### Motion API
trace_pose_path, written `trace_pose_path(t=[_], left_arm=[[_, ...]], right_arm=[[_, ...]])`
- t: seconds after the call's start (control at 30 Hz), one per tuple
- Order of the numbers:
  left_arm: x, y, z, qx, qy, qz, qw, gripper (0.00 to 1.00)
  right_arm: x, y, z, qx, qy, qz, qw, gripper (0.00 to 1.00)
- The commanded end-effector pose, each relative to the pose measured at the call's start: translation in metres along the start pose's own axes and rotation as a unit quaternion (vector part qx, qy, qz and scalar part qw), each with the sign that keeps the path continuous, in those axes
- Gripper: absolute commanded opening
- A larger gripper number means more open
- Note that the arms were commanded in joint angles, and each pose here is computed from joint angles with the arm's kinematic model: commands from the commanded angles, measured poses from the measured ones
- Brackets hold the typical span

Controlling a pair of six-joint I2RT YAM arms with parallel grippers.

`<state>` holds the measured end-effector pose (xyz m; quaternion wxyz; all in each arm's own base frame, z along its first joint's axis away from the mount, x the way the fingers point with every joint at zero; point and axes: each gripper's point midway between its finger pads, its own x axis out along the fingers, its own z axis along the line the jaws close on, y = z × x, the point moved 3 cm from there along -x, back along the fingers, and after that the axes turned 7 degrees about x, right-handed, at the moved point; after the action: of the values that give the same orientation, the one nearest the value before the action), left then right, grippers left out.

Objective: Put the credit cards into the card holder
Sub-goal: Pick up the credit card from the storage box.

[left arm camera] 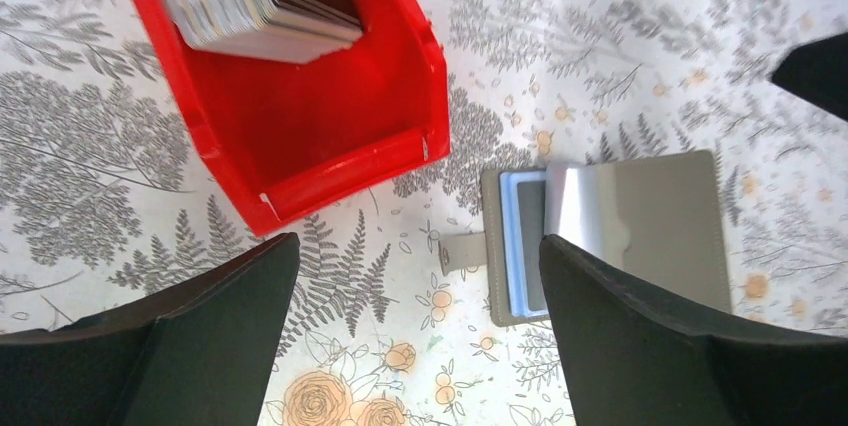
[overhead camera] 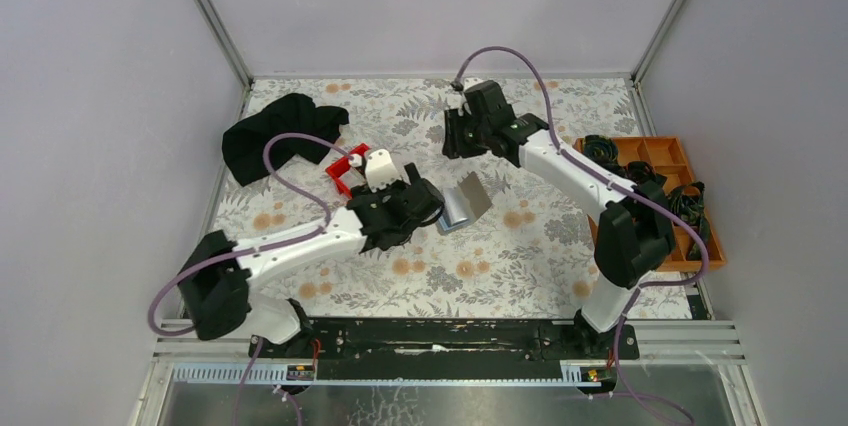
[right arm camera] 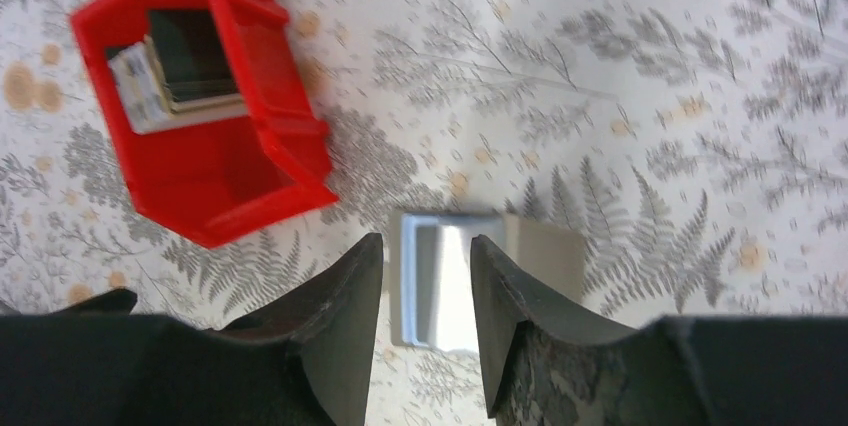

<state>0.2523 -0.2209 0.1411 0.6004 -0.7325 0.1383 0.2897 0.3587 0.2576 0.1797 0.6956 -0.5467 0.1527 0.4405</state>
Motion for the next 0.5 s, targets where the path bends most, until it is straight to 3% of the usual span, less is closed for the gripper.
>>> trace_pose_path(t=[0.0,0.2,0.47], left_arm=[[-0.015,-0.025,0.029,-0.005,-0.024,-0.056,0.998,1.0],[-0.039,-0.052,0.056,-0.06,-0.006,-0.102,0.993,1.0],[-0.06,-0.068,0.083,-0.133,0.007,-0.122,0.984,1.0]], right_arm=[[0.006,-0.027,0.037,-0.041,-0.036,-0.033,0.998,0.45],[0.024,-0.03,0.093,-0.097,-0.084,-0.021,0.991,0.46],[0.067,-0.007,0.157,-0.168,-0.128,0.021,0.977,0.46]])
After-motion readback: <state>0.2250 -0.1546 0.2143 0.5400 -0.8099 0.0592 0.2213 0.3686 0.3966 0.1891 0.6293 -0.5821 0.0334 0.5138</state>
